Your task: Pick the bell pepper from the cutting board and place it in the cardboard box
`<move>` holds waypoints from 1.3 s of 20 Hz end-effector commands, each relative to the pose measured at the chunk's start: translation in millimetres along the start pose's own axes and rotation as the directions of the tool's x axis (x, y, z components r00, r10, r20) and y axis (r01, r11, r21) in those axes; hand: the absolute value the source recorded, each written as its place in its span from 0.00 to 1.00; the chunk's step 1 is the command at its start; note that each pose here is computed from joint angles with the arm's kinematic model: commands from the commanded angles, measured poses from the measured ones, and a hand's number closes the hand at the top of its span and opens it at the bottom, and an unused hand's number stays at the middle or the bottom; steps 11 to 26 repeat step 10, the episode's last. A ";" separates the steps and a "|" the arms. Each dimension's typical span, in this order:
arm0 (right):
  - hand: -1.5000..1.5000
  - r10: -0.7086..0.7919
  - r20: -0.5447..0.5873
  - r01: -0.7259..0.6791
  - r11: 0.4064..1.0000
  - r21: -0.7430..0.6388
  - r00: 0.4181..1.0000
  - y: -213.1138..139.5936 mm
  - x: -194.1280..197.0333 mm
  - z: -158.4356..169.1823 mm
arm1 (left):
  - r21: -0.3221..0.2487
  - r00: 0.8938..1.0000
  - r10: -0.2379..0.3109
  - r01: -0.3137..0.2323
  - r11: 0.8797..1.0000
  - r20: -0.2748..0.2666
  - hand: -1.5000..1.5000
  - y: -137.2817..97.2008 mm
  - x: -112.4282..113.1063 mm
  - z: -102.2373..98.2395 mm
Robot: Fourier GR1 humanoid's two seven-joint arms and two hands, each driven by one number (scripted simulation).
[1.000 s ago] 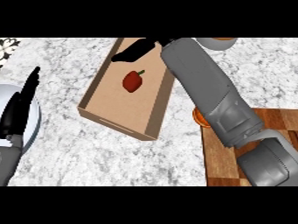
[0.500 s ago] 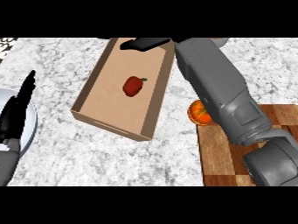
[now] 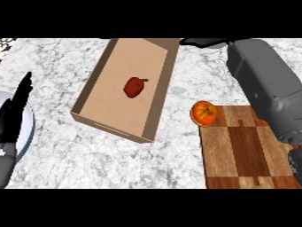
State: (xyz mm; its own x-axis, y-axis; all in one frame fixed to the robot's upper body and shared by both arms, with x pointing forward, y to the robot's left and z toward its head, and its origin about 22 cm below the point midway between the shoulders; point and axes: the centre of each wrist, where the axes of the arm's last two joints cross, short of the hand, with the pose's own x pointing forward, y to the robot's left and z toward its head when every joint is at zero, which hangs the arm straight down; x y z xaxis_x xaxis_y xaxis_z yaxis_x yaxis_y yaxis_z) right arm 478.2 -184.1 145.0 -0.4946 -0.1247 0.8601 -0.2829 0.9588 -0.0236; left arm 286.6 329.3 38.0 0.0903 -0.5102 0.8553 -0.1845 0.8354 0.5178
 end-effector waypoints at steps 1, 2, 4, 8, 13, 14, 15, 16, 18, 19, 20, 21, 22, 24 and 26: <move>0.00 0.039 -0.014 -0.039 0.999 -0.027 0.999 -63.7 -0.2 31.3 | 0.002 0.998 -0.014 0.014 1.000 -0.055 0.50 6.2 -18.7 10.2; 0.00 0.038 -0.008 -0.038 0.999 -0.036 0.999 -58.3 -13.3 42.0 | -0.002 0.999 -0.004 0.004 1.000 -0.054 0.50 8.2 -8.3 -1.1; 0.00 0.042 -0.007 -0.042 0.999 -0.016 0.999 -83.7 -4.3 49.1 | 0.024 0.999 -0.023 0.024 0.999 -0.037 0.50 -1.4 -6.0 0.2; 0.00 0.085 -0.027 -0.084 0.996 0.021 0.996 -101.4 0.4 57.3 | -0.003 1.000 -0.022 0.022 1.000 -0.021 0.50 7.0 -9.3 2.3; 0.00 0.108 -0.028 -0.107 0.993 0.041 0.994 -109.5 2.3 61.9 | -0.031 0.999 -0.015 0.013 0.999 -0.033 0.50 -8.7 -5.5 3.0; 0.00 0.108 -0.028 -0.107 0.993 0.041 0.994 -109.5 2.3 61.9 | -0.031 0.999 -0.015 0.013 0.999 -0.033 0.50 -8.7 -5.5 3.0; 0.00 0.108 -0.028 -0.107 0.993 0.041 0.994 -109.5 2.3 61.9 | -0.031 0.999 -0.015 0.013 0.999 -0.033 0.50 -8.7 -5.5 3.0; 0.00 0.108 -0.028 -0.107 0.993 0.041 0.994 -109.5 2.3 61.9 | -0.031 0.999 -0.015 0.013 0.999 -0.033 0.50 -8.7 -5.5 3.0; 0.00 0.108 -0.028 -0.107 0.993 0.041 0.994 -109.5 2.3 61.9 | -0.031 0.999 -0.015 0.013 0.999 -0.033 0.50 -8.7 -5.5 3.0; 0.00 0.108 -0.028 -0.107 0.993 0.041 0.994 -109.5 2.3 61.9 | -0.031 0.999 -0.015 0.013 0.999 -0.033 0.50 -8.7 -5.5 3.0; 0.00 0.108 -0.028 -0.107 0.993 0.041 0.994 -109.5 2.3 61.9 | -0.031 0.999 -0.015 0.013 0.999 -0.033 0.50 -8.7 -5.5 3.0; 0.00 0.108 -0.028 -0.107 0.993 0.041 0.994 -109.5 2.3 61.9 | -0.031 0.999 -0.015 0.013 0.999 -0.033 0.50 -8.7 -5.5 3.0; 0.00 0.108 -0.028 -0.107 0.993 0.041 0.994 -109.5 2.3 61.9 | -0.031 0.999 -0.015 0.013 0.999 -0.033 0.50 -8.7 -5.5 3.0; 0.00 0.108 -0.028 -0.107 0.993 0.041 0.994 -109.5 2.3 61.9 | -0.031 0.999 -0.015 0.013 0.999 -0.033 0.50 -8.7 -5.5 3.0; 0.00 0.108 -0.028 -0.107 0.993 0.041 0.994 -109.5 2.3 61.9 | -0.031 0.999 -0.015 0.013 0.999 -0.033 0.50 -8.7 -5.5 3.0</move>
